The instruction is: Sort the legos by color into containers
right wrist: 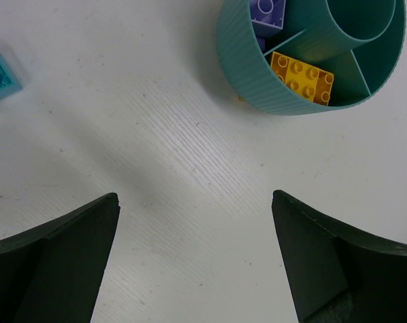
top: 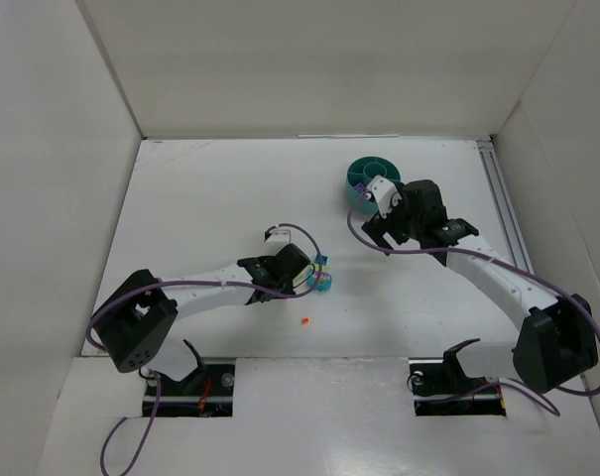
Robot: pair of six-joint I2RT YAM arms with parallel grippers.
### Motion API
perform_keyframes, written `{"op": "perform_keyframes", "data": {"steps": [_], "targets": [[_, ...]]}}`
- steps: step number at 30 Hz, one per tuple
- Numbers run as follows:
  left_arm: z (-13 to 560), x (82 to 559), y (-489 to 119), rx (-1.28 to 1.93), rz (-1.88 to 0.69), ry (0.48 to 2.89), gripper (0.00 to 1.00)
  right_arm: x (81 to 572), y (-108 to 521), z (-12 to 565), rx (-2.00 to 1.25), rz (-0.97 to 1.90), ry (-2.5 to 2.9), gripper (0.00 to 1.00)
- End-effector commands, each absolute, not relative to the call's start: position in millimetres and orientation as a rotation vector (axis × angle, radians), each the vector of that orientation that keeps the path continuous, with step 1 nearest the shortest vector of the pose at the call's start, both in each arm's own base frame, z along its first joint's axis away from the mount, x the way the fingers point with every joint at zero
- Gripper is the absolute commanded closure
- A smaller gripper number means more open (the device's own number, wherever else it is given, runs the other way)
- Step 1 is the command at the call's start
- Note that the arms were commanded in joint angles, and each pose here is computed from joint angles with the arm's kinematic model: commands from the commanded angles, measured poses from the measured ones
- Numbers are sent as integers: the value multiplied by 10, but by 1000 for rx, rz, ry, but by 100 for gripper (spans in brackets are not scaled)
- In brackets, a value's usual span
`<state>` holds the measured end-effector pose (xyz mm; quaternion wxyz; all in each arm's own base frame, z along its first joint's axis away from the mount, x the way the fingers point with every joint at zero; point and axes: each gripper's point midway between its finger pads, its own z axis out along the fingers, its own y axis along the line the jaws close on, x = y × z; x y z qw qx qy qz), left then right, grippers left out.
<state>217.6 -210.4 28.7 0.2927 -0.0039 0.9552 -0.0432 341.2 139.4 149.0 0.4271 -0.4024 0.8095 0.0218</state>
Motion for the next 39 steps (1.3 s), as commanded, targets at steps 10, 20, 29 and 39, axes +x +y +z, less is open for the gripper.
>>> {"op": "perform_keyframes", "data": {"steps": [10,20,29,39], "targets": [[397,2164,-2131,38,-133,2537,87,3497,1375,1633,-974,60,1959,0],[1332,2743,-2333,-11,-211,2294,90,3477,1061,1968,-807,-5,1933,2],[2203,3636,-2835,122,-283,2086,88,3390,242,2426,-482,-184,1889,0],[2526,4513,-3728,390,-446,1952,88,3512,33,2226,-473,-214,1971,0]]}}
